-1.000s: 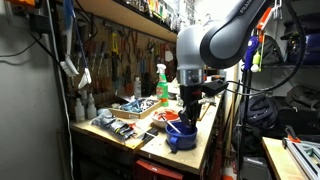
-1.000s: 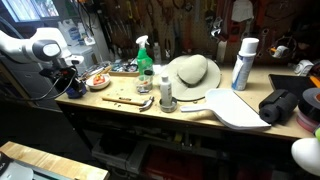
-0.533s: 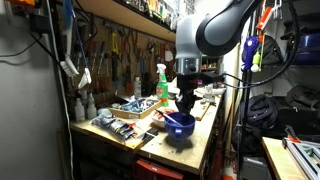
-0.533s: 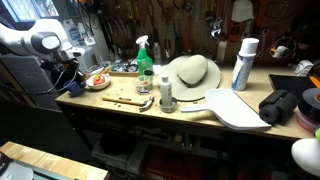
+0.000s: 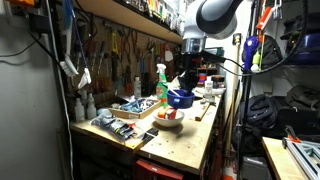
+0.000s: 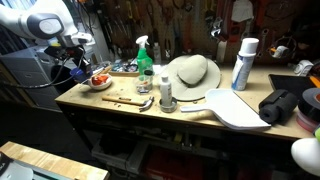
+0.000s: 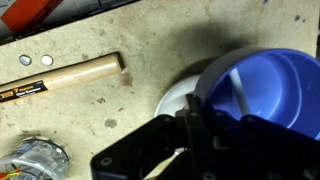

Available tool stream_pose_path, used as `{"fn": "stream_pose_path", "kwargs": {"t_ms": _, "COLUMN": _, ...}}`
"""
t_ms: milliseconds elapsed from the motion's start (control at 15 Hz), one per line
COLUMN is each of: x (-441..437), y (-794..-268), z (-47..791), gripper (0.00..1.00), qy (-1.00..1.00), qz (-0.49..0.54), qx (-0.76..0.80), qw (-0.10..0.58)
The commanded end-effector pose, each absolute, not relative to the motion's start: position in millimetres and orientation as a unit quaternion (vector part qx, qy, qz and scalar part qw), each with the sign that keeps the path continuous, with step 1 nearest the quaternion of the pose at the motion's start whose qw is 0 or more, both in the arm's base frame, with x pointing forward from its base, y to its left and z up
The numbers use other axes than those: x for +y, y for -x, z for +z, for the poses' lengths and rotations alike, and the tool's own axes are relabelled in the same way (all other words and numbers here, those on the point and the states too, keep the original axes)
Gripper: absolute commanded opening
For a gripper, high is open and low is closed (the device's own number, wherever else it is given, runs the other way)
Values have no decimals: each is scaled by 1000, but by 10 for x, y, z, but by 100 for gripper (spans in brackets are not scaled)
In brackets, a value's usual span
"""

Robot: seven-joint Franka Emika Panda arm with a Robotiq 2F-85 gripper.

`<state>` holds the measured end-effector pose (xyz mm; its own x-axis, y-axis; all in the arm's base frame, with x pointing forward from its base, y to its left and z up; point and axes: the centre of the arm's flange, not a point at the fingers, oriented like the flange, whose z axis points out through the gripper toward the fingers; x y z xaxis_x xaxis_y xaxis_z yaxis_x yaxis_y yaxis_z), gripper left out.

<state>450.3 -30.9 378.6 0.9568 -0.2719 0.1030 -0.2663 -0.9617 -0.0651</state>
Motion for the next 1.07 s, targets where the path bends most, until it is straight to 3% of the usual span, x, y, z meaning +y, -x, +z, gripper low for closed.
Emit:
{"fn": "stream_pose_path", "kwargs": {"t_ms": 0, "x": -435, "y": -4713, "z": 3848, "gripper": 1, "qy": 974, "qz": -92, "qx": 206, "qw": 9}}
{"fn": "stream_pose_path", "kwargs": {"t_ms": 267, "x": -1105, "y": -5107, "z": 3897, "gripper": 1, "qy": 944, "qz": -119, "qx": 308, "qw": 1}}
{"fn": "stream_pose_path", "kwargs": {"t_ms": 600, "x": -1731, "y": -5229, "z": 3463, "gripper": 1, "qy": 899, "qz": -120, "qx": 415, "qw": -74}}
{"fn": "stream_pose_path", "kwargs": {"t_ms": 1000, "x": -1702, "y": -5256, "z": 3217, "gripper": 1, "qy": 855, "qz": -73, "qx": 496, "qw": -131}}
